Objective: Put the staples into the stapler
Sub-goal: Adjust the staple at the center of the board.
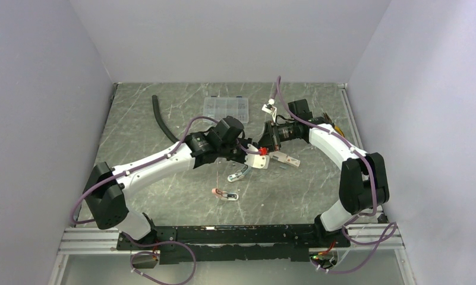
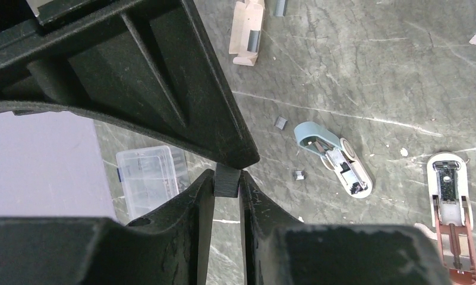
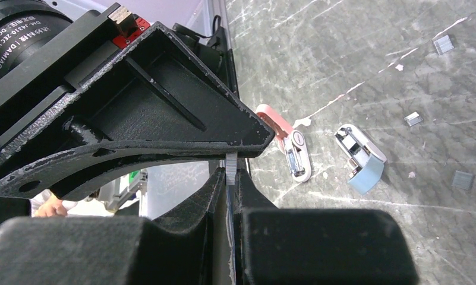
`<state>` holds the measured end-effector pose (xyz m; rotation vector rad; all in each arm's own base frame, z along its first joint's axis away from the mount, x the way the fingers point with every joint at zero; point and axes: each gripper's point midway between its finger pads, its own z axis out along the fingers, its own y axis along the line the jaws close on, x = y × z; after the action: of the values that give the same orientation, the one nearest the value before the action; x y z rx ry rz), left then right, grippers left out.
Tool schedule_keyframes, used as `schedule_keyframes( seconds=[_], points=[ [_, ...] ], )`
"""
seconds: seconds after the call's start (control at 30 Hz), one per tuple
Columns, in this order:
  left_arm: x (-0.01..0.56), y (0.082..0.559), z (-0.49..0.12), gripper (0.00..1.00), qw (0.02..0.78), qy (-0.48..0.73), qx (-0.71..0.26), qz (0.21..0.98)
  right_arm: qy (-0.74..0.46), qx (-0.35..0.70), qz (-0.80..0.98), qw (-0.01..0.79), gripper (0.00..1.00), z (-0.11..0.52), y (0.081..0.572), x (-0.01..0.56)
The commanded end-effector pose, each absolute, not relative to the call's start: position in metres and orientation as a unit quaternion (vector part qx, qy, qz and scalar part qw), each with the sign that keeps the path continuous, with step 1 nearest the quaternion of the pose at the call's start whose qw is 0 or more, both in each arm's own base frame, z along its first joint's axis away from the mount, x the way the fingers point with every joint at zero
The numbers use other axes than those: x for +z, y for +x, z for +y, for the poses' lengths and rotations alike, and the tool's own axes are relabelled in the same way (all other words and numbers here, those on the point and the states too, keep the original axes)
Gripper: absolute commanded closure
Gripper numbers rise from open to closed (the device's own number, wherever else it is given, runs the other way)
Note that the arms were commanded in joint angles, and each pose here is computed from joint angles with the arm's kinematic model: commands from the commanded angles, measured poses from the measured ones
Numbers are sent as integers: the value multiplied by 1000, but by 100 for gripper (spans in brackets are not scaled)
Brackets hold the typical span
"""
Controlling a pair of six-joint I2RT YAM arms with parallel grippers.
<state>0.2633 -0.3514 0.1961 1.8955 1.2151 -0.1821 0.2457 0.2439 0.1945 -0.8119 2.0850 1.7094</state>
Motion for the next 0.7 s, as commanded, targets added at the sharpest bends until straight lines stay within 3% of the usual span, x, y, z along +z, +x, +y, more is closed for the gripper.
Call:
schedule_keyframes(
  seconds=[0.0, 0.07, 0.2, 0.37, 0.67],
  points=[
    [213, 265, -360, 75, 444, 754, -73, 479, -298, 608, 714, 176, 97, 244, 248, 203],
    [213, 266, -359, 77, 445, 753, -71, 480, -301, 606, 715, 178, 93, 244, 248, 203],
    [212, 266, -356, 83, 442, 752, -68, 484, -310, 598, 716, 185, 71, 241, 247, 203],
    [207, 255, -347, 88, 426, 748, -82, 502, -327, 570, 722, 217, 54, 225, 252, 205],
    [157, 206, -295, 86, 280, 705, -129, 638, -309, 528, 747, 260, 52, 168, 263, 200]
  ],
)
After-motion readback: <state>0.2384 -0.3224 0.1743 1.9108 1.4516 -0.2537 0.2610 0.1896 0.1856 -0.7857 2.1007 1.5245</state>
